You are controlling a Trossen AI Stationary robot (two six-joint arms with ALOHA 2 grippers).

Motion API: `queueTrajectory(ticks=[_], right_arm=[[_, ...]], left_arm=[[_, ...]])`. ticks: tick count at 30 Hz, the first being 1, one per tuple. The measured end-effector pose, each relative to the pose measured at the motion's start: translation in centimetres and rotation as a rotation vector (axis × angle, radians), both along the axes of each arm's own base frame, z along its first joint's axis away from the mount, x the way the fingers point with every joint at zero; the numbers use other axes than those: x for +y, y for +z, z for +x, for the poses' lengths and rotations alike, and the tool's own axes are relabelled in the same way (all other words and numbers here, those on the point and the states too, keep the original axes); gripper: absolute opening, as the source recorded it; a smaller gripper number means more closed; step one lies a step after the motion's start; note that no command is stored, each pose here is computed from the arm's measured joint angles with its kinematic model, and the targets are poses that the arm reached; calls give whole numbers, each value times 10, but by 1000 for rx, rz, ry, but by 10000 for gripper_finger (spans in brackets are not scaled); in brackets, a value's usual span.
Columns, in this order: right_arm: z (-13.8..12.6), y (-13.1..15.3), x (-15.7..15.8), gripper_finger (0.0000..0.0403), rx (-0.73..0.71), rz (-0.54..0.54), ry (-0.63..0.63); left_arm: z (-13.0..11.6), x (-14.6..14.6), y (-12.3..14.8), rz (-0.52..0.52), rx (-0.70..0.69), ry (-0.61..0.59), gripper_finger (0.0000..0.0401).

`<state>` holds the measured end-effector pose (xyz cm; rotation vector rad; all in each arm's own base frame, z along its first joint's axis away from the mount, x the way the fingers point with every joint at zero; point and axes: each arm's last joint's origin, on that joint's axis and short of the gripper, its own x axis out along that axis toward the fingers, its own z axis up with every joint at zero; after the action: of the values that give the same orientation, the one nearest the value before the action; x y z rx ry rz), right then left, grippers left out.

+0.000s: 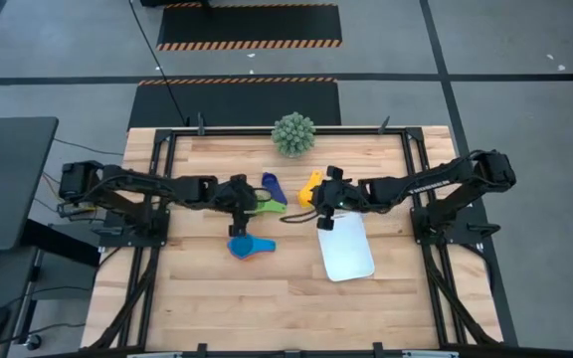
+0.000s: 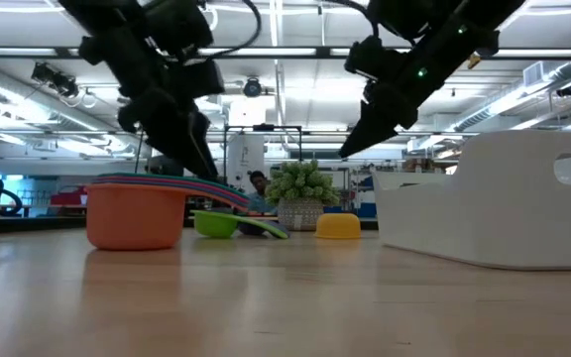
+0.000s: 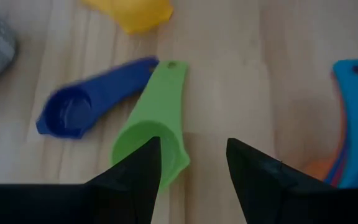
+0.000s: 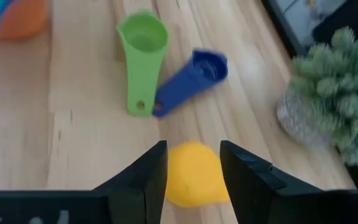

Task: Nest measuring cups in basket
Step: Stack the yellow measuring cup into the light blue measuring cup

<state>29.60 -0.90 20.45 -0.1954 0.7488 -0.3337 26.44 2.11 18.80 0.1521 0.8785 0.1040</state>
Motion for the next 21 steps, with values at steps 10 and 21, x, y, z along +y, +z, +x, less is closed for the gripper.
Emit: queueTrajectory(ticks=[10,21], right_arm=[[12,11,-21,181,56,76,5],[40,2,-56,256,202,173,-54]], left_arm=[[-21,-2,10,27,-155,16,188],[-38,-10,4,26,-258,-10,188]])
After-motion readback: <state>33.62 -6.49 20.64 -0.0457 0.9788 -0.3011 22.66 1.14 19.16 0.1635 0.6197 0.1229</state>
